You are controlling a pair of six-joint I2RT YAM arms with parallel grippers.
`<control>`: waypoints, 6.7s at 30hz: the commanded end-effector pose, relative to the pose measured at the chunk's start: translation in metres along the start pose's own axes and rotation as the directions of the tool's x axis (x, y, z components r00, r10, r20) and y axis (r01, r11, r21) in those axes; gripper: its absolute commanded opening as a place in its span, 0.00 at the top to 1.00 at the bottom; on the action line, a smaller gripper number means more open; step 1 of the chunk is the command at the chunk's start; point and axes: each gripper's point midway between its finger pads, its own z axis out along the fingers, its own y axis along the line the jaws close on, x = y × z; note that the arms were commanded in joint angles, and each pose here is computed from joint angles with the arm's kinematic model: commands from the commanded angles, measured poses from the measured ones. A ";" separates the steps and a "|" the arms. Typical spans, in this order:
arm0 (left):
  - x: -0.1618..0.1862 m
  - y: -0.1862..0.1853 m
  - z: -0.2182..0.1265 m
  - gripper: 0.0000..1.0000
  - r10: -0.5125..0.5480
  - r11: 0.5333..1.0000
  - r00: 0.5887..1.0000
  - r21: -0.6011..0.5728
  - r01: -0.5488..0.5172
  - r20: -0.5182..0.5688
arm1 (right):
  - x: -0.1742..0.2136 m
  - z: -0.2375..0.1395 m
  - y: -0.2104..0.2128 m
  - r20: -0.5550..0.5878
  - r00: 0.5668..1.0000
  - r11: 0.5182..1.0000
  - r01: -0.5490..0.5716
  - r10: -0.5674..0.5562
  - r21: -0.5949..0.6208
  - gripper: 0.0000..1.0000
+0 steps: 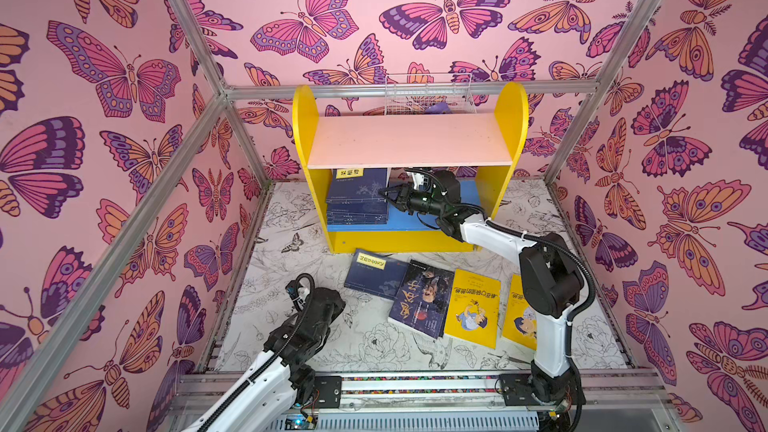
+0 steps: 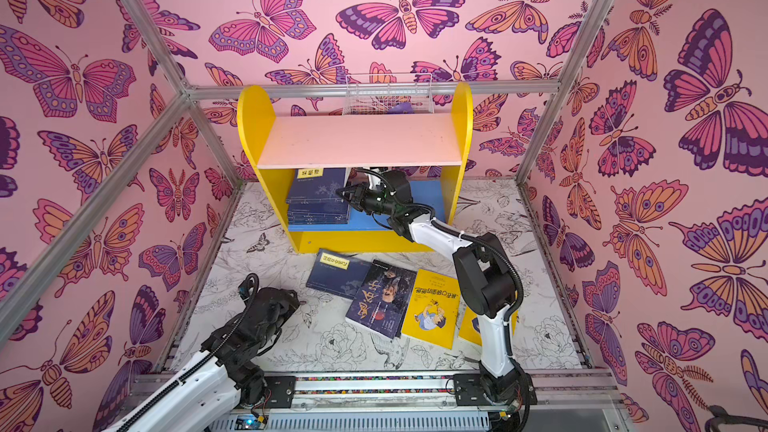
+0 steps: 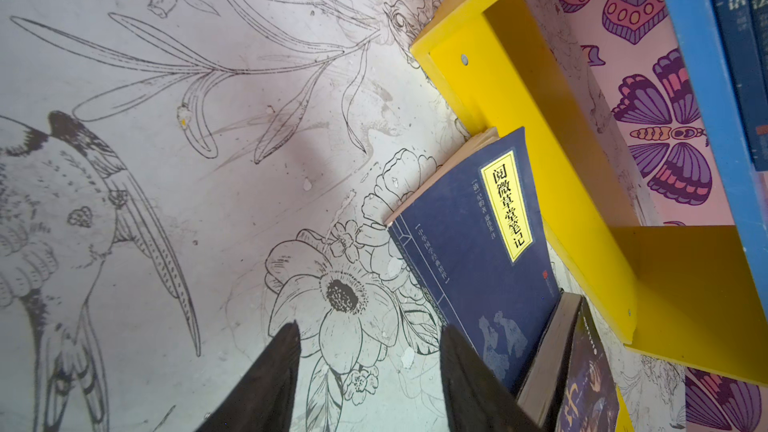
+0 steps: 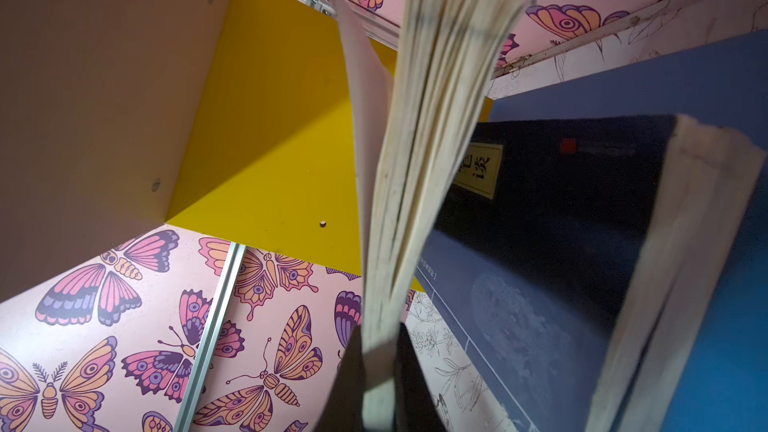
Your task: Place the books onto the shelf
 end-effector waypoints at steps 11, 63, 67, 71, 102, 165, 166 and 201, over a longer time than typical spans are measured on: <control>0.007 0.014 0.004 0.43 0.022 0.999 1.000 -0.041 -0.023 -0.020 | 0.007 0.009 -0.011 -0.029 0.999 1.000 -0.020 0.021 0.023 1.00; 0.011 0.017 0.008 0.43 0.013 0.998 0.999 -0.054 -0.015 -0.032 | 0.021 -0.005 -0.009 -0.069 0.996 0.998 -0.057 0.058 0.024 1.00; 0.011 0.016 0.008 0.43 0.014 0.999 0.999 -0.052 -0.016 -0.033 | 0.021 -0.003 -0.012 -0.072 0.996 0.998 -0.053 0.056 0.043 1.00; 0.011 0.014 0.008 0.43 0.015 0.999 0.999 -0.050 -0.017 -0.033 | 0.014 -0.001 -0.016 -0.048 0.998 0.995 -0.026 0.030 0.091 1.00; 0.011 -0.001 0.008 0.43 0.014 1.000 0.998 0.002 -0.014 -0.054 | 0.006 -0.009 -0.030 -0.064 0.976 0.872 0.214 -0.207 0.441 0.31; 0.032 -0.033 0.112 0.42 0.290 0.950 0.932 -0.053 -0.308 -0.218 | 0.226 -0.185 -0.205 -0.684 0.724 0.609 0.505 0.088 0.612 0.36; 0.036 -0.032 0.110 0.43 0.292 0.949 0.929 -0.047 -0.310 -0.226 | 0.226 -0.181 -0.202 -0.684 0.725 0.616 0.507 0.073 0.603 0.36; 0.042 -0.017 0.073 0.42 0.243 0.966 0.949 -0.044 -0.256 -0.200 | 0.256 -0.166 -0.185 -0.802 0.595 0.663 0.575 0.063 0.479 0.38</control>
